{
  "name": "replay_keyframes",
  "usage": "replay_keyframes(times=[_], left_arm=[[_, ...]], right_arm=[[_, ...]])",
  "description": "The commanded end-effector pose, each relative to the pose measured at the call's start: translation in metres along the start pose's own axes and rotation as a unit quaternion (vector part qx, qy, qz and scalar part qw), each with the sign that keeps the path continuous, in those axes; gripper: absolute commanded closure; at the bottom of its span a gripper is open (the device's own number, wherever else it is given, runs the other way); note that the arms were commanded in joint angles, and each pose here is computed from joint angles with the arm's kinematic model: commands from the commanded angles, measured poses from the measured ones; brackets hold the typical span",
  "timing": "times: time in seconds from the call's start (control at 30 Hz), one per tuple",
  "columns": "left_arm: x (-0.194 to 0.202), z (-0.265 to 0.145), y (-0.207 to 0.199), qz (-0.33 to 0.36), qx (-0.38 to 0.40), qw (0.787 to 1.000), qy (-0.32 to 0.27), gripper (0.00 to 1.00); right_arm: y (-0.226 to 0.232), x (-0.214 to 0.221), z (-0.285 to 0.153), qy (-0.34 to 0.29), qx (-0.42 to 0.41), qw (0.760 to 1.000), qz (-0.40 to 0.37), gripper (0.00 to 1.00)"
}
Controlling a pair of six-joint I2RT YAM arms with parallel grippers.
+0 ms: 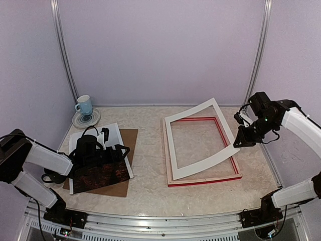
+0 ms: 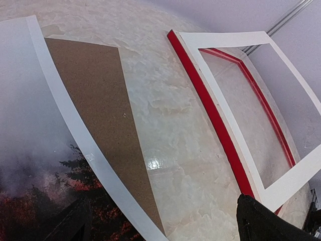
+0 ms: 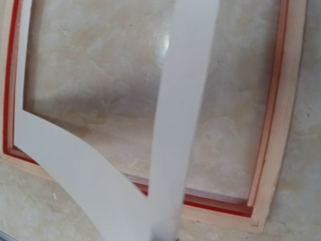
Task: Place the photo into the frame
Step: Place the mat board on the glass panel.
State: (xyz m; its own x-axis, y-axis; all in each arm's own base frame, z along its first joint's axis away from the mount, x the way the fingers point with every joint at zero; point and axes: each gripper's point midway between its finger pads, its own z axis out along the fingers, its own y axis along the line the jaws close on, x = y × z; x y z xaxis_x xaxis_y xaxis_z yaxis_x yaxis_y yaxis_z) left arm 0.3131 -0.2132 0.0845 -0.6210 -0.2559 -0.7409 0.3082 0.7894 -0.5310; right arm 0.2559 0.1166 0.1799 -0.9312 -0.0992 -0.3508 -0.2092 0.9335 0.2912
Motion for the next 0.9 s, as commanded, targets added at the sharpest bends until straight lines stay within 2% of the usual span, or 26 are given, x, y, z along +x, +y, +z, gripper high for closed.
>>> replay_keyframes(times=[0.0,0.6,0.87], left_arm=[[-0.002,0.001,0.001,-0.003,0.005,1.000,-0.007,0.01],[0.000,0.002,0.002,-0.007,0.004,1.000,-0.004,0.01],[0.001,0.002,0.002,-0.007,0.006,1.000,-0.002,0.01]], right_arm=[[-0.004,-0.001,-0.014,-0.015,0.013,1.000,0.002,0.89],[0.002,0.012,-0.004,-0.005,-0.016,1.000,0.009,0.89],[0.003,0.014,0.008,0.002,-0.027,1.000,0.013,0.85]])
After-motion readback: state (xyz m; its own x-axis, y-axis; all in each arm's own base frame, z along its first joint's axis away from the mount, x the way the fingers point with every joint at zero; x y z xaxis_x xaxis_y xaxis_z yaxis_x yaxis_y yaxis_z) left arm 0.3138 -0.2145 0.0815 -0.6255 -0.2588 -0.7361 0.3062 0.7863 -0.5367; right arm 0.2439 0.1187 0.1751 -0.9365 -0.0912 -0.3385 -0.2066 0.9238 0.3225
